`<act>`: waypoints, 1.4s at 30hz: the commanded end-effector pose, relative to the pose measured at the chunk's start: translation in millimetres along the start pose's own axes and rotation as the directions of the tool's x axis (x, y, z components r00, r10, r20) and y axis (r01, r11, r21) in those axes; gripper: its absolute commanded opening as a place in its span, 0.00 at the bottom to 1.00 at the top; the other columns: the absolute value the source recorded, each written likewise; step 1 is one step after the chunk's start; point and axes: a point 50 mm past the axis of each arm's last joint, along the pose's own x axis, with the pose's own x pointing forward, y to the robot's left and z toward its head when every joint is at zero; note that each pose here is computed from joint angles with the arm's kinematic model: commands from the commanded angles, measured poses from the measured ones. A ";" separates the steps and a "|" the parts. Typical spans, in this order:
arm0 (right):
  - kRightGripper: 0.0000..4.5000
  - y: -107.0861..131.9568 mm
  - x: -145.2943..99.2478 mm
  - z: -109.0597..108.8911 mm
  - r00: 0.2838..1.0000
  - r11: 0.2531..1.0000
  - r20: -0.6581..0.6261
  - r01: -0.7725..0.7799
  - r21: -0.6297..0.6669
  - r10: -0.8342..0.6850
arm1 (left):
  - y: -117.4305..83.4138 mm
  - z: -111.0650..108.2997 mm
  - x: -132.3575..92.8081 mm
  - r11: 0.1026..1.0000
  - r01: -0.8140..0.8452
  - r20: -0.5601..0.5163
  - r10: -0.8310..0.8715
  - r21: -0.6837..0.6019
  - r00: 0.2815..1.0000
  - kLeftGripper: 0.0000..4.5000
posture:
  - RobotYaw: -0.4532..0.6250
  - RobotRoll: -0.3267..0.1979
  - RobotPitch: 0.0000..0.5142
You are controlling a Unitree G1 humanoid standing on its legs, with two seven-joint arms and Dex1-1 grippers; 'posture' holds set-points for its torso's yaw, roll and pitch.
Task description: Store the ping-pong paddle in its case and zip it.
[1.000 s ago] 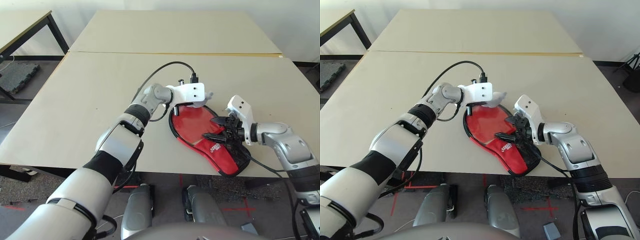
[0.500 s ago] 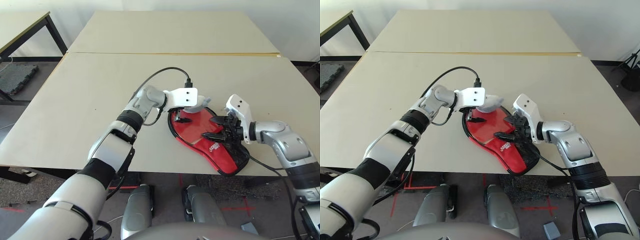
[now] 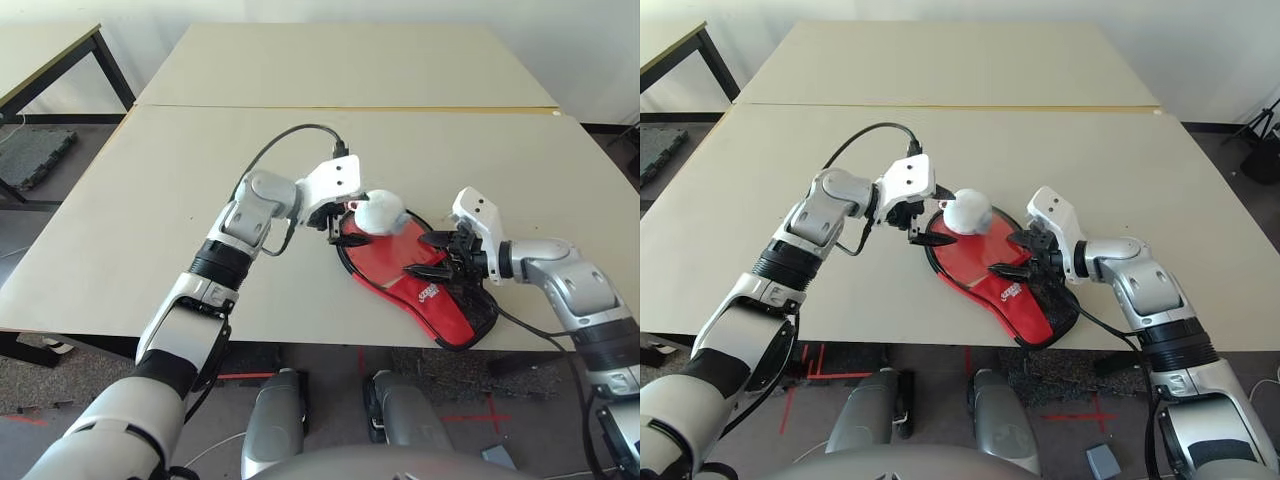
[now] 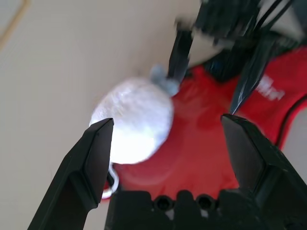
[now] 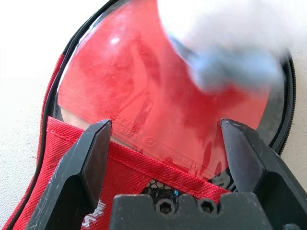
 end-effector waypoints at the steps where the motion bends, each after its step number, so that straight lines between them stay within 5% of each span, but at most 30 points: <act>1: 1.00 3.2 8.1 -23.3 0.995 0.998 -0.092 -0.016 0.067 0.022 | -4.5 -6.8 -10.2 0.999 -0.018 -0.019 0.017 -0.037 1.000 0.99 | 0.44 0.62 0.15; 22: 1.00 0.6 -0.5 -17.0 0.997 0.999 -0.076 -0.006 0.046 0.010 | -32.9 -76.9 27.4 0.984 0.011 -0.202 -0.047 -0.178 0.978 0.99 | 0.43 0.62 0.16; 33: 1.00 -13.9 -61.7 58.5 0.993 1.000 0.117 -0.013 0.012 0.012 | -38.3 -89.7 32.8 0.982 0.027 -0.230 -0.070 -0.188 0.971 0.99 | 0.42 0.62 0.17; 42: 1.00 -28.1 -35.9 98.2 0.979 0.981 0.183 0.118 -0.154 -0.089 | -37.1 -83.0 38.0 0.981 0.033 -0.208 -0.074 -0.190 0.975 0.99 | 0.43 0.62 0.16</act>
